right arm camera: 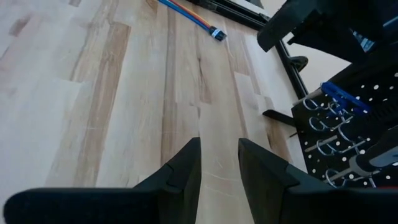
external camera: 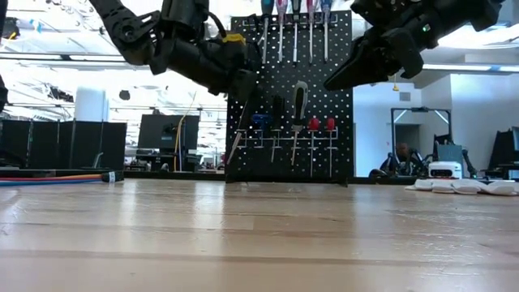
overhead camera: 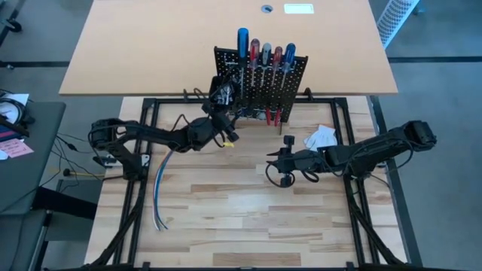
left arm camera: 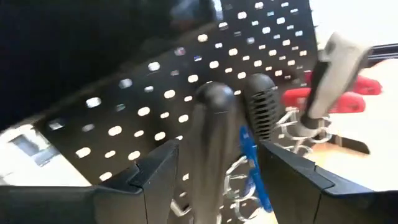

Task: Hang tools onto peg board
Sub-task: Hang the black screwdriver on the black pegboard

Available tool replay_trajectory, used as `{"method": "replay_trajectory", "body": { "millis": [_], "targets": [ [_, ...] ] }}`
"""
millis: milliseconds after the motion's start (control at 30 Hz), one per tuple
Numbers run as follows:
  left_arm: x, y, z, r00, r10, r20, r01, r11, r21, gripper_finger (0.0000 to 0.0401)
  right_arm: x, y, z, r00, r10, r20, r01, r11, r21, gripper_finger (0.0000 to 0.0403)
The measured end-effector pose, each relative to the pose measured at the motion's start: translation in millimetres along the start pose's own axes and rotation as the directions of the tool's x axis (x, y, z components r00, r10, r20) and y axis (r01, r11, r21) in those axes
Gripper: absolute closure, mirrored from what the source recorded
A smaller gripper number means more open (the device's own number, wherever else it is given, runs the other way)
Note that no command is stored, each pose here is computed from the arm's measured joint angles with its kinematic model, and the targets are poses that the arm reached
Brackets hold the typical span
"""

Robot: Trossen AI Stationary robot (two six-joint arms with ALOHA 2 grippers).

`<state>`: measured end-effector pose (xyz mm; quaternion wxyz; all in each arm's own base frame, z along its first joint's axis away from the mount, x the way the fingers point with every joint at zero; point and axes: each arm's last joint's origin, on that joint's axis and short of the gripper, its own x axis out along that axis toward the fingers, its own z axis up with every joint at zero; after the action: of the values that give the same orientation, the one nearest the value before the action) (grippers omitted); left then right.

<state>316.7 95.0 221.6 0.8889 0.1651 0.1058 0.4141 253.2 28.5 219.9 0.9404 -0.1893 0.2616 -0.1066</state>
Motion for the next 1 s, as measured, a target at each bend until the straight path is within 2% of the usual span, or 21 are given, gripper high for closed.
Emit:
{"method": "replay_trajectory", "body": {
  "millis": [133,533,1000],
  "targets": [
    [6,5,-2,0.996,-0.084,0.027,0.083,0.997,0.005,0.019,0,0,0,1.0,0.001,0.0,-0.001,1.0,0.0,0.029],
    [18,14,-10,0.996,-0.076,0.045,0.074,0.997,0.038,0.0195,0,0,0,1.0,0.001,0.0,-0.001,1.0,0.0,0.029],
    [20,16,-7,0.996,-0.066,0.062,0.068,0.998,-0.018,0.029,0,1,0,1.0,0.003,0.001,-0.003,1.0,-0.001,0.029]
  ]
}}
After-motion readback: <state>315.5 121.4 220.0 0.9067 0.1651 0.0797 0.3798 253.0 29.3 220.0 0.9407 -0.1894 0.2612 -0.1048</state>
